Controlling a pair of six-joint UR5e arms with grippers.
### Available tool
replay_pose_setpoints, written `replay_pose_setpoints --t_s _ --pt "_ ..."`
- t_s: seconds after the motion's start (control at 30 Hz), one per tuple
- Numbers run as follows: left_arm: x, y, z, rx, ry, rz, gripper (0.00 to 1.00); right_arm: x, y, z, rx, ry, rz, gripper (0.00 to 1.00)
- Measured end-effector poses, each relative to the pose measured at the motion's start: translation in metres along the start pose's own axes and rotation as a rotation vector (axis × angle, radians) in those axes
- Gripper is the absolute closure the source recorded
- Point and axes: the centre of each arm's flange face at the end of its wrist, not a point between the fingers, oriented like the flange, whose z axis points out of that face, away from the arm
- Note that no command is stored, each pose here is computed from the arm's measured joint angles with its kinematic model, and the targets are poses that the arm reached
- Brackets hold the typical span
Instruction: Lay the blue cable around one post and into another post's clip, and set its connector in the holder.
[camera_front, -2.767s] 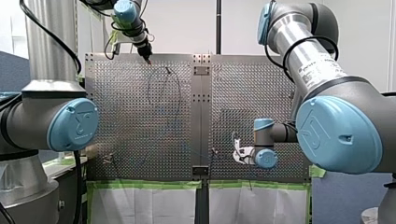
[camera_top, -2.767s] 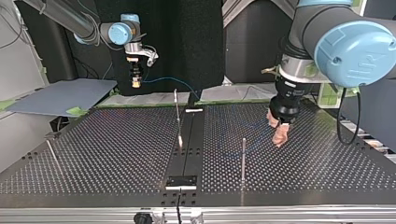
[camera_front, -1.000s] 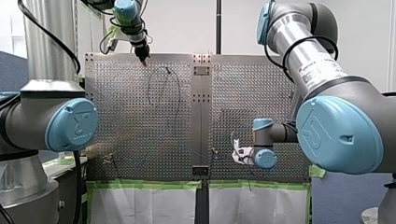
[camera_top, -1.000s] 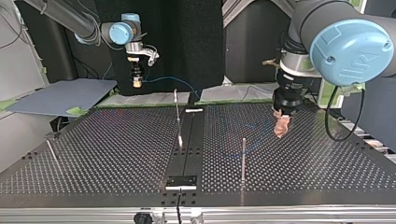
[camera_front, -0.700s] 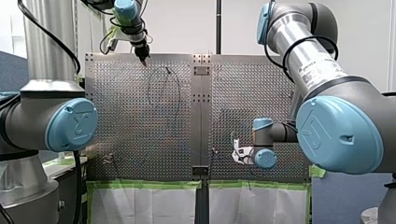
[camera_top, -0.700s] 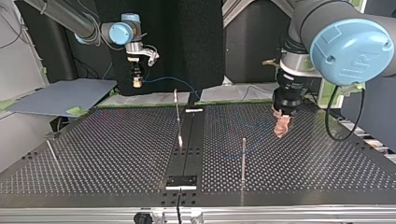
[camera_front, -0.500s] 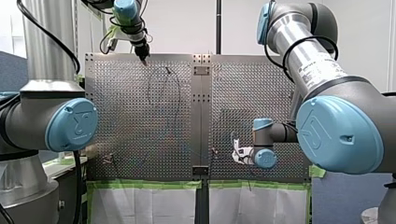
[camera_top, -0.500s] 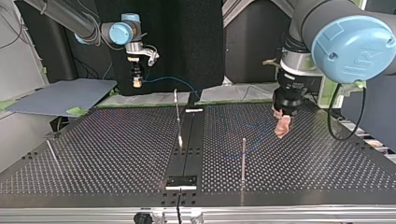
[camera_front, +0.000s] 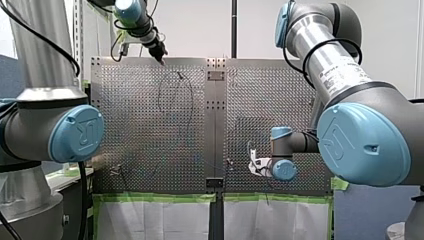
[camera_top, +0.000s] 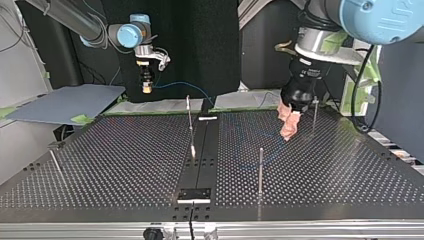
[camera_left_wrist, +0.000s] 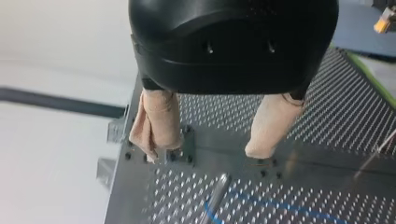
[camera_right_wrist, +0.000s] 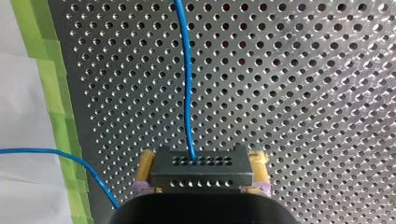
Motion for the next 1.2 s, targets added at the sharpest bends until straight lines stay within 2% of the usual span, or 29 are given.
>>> replay_pose_setpoints --t_s 0.23,0.37,0.47,0.87,1.07,1.2 --pt "0.03 -0.019 0.009 0.075 0.011 -0.005 0.0 0.0 -0.002 -0.001 0.002 -0.002 -0.004 1.0" --pt "0.057 -0.035 0.021 0.122 0.043 0.003 0.0 0.0 -0.004 -0.002 -0.001 -0.002 -0.01 1.0" --pt "0.078 -0.046 0.029 0.141 0.073 -0.004 0.0 0.0 -0.007 -0.003 -0.003 -0.002 -0.015 1.0" --pt "0.167 -0.085 0.047 0.134 0.191 -0.061 0.0 -0.001 -0.014 -0.006 0.008 -0.007 -0.023 1.0" --pt "0.214 -0.103 0.047 0.119 0.248 -0.083 0.0 -0.001 -0.015 -0.006 0.01 -0.008 -0.027 1.0" --pt "0.247 -0.115 0.043 0.109 0.285 -0.074 0.0 -0.001 -0.015 -0.007 0.009 -0.008 -0.039 1.0"
